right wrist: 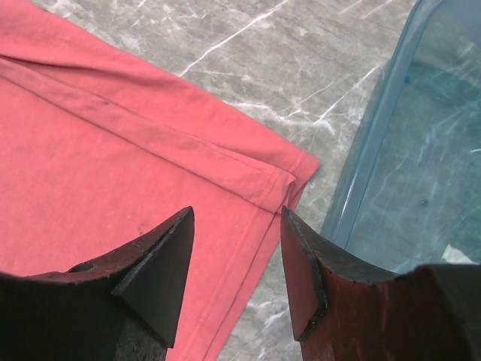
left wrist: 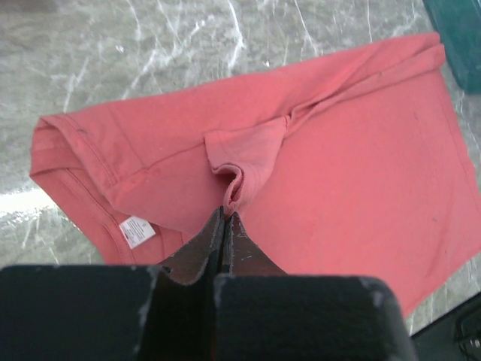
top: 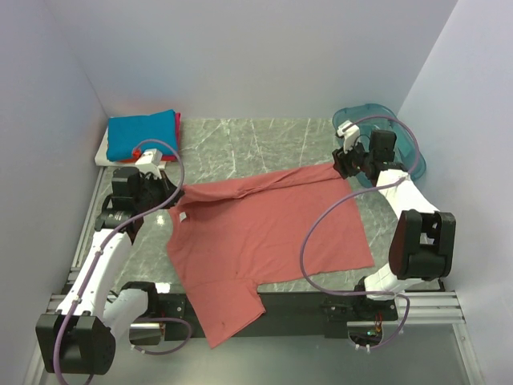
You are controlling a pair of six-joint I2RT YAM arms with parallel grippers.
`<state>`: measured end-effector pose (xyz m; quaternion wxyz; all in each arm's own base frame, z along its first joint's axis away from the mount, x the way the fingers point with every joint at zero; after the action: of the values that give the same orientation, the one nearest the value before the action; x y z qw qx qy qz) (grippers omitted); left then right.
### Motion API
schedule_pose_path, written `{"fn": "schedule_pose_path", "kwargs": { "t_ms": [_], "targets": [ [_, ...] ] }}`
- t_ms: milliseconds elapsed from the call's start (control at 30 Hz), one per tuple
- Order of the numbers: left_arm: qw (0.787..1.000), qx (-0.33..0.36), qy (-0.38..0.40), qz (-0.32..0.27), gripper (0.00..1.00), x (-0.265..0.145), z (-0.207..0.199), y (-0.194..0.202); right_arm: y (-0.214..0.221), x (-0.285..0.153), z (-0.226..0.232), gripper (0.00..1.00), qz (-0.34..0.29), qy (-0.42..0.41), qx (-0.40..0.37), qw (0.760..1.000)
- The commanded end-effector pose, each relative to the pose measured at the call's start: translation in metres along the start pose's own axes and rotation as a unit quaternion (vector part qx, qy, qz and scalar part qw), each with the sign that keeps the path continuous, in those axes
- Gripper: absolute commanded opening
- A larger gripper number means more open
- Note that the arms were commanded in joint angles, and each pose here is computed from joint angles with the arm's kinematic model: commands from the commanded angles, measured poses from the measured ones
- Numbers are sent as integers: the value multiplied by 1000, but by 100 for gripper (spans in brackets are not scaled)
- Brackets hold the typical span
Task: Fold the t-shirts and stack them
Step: Fold the tshirt
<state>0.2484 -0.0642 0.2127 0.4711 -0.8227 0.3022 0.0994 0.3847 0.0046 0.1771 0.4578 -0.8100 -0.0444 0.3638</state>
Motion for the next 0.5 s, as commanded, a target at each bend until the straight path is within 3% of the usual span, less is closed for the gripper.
{"fn": "schedule_pose_path", "kwargs": {
  "t_ms": [0, 467],
  "targets": [
    [1000, 6, 22, 16, 1, -1, -3, 6, -11, -13, -1, 57, -23, 11, -3, 1000],
    [998, -5, 51, 27, 1, -10, -12, 13, -10, -20, 6, 57, -30, 8, 2, 1000]
  ]
}}
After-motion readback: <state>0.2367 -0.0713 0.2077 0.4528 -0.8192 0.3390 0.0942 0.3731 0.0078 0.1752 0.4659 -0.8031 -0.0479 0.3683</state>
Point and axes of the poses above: each gripper's point midway between its finger pads, its own x axis out along the fingers, its own z axis along the line the jaws close on, y = z × x, the point moved 6 cm from there along -x, back along the fingers, and after that the axes turned 9 degrees about -x, right-handed, at the moved point
